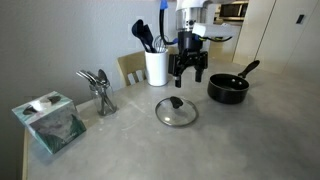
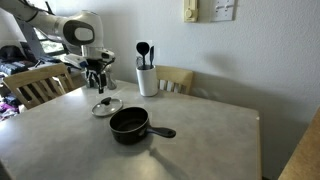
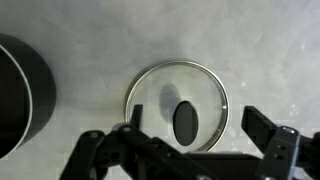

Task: Pick up the lid from the table and close the pot

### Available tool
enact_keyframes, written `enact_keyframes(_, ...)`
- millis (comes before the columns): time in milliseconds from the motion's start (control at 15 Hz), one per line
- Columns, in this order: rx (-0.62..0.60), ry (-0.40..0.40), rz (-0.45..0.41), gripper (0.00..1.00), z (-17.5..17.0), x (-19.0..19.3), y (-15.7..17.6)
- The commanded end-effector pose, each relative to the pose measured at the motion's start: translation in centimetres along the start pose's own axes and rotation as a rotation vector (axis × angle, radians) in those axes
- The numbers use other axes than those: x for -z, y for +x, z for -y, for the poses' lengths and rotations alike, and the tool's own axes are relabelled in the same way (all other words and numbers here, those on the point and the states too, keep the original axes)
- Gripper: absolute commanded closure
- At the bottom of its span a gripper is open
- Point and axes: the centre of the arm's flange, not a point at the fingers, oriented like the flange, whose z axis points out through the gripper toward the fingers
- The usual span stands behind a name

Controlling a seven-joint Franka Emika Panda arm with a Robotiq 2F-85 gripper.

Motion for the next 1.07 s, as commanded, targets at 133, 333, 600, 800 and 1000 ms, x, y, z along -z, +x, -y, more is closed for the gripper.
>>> enact_keyframes(133, -0.010, -0.076, 0.038, 0.00, 1.3, -3.3, 2.7)
enact_keyframes(333, 0.014, -0.082, 0.016, 0.00, 1.6, -4.4, 4.2)
enact_keyframes(600, 0.020, -0.060, 0.009, 0.00, 1.5, -4.8, 3.7)
enact_keyframes(800, 0.028, -0.057, 0.002, 0.00, 1.5, -5.0, 4.3)
enact_keyframes(1000, -0.001, -0.078, 0.009, 0.00, 1.6, -5.7, 4.6)
